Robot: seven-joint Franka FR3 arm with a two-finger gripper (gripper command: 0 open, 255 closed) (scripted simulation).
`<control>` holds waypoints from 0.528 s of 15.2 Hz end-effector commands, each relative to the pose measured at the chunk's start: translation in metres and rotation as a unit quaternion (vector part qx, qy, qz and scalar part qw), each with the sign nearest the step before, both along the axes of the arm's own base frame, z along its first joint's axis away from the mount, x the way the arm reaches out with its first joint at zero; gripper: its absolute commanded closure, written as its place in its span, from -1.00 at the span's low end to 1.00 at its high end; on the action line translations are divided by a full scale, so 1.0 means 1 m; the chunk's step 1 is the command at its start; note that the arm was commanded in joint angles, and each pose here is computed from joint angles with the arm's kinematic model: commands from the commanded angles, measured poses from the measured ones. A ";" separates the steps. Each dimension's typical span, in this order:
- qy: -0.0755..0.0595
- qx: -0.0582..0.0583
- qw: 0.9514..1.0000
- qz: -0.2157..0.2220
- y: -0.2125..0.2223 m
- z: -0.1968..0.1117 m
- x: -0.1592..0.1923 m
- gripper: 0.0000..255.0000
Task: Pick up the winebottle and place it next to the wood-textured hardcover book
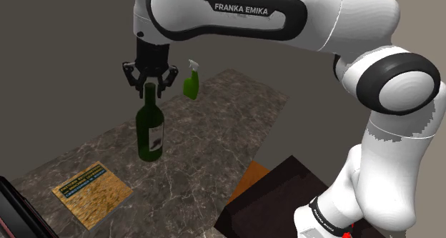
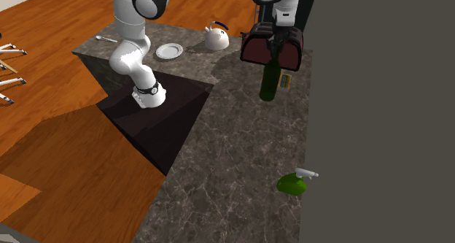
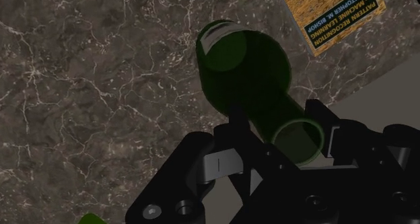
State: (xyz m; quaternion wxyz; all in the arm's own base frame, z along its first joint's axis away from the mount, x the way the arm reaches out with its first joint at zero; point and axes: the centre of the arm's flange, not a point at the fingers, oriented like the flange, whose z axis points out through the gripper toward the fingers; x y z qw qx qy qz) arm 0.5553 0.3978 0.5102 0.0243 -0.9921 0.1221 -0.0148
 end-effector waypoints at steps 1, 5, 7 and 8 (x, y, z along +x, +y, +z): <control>0.000 0.000 1.000 0.000 0.000 -0.011 -0.001 1.00; 0.000 0.000 1.000 0.000 0.000 -0.033 -0.001 1.00; 0.000 0.000 1.000 0.000 0.000 -0.039 -0.001 1.00; 0.000 0.000 1.000 0.000 0.000 -0.039 -0.001 1.00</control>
